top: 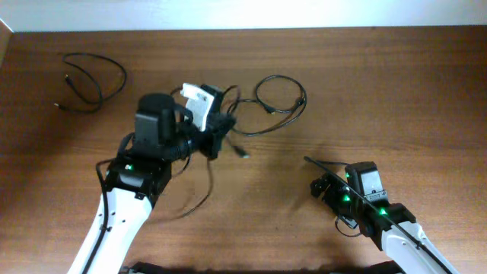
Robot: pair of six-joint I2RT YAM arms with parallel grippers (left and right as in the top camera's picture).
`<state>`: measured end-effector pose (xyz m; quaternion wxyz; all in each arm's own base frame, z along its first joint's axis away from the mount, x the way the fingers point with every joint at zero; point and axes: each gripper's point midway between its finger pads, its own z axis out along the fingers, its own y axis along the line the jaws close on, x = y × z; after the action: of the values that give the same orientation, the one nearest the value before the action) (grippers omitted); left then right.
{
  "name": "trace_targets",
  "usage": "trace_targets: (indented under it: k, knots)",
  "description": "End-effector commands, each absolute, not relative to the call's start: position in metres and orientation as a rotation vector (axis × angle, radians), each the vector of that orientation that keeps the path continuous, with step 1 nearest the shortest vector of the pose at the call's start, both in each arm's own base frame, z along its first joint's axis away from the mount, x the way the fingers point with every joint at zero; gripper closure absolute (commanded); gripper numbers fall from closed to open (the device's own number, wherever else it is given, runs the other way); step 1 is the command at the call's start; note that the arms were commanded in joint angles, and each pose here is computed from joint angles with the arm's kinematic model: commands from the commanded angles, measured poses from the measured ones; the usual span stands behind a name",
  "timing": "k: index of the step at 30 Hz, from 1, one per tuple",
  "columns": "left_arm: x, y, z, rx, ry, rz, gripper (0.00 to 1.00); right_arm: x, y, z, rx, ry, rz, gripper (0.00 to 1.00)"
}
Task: Untangle cables
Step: 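Pull the grippers apart to separate the two remaining cables, then grasp the S-shaped middle cable with the left gripper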
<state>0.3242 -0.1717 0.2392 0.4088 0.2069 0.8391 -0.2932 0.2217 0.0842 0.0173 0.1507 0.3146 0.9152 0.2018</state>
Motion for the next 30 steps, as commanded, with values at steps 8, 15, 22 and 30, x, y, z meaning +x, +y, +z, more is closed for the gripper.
trace_targets:
  k: [8, 15, 22, 30]
  knots:
    - [0.319, -0.086, 0.172, -0.161, 2.484, -0.309, 0.99, 0.215, 0.072, 0.006, 0.932, 2.64, 0.487, 0.01]
    - [0.293, -0.088, 0.116, -0.301, 2.725, -0.319, 0.01, 0.215, 0.072, 0.006, 0.932, 2.64, 0.487, 0.02]
    - [0.243, -0.031, 0.107, -1.016, 2.747, 0.0, 0.01, 0.214, 0.072, 0.006, 0.933, 2.643, 0.484, 0.01]
    - [0.141, 0.033, 0.137, -1.8, 2.159, 0.218, 0.01, 0.214, 0.072, 0.006, 0.933, 2.643, 0.484, 0.02]
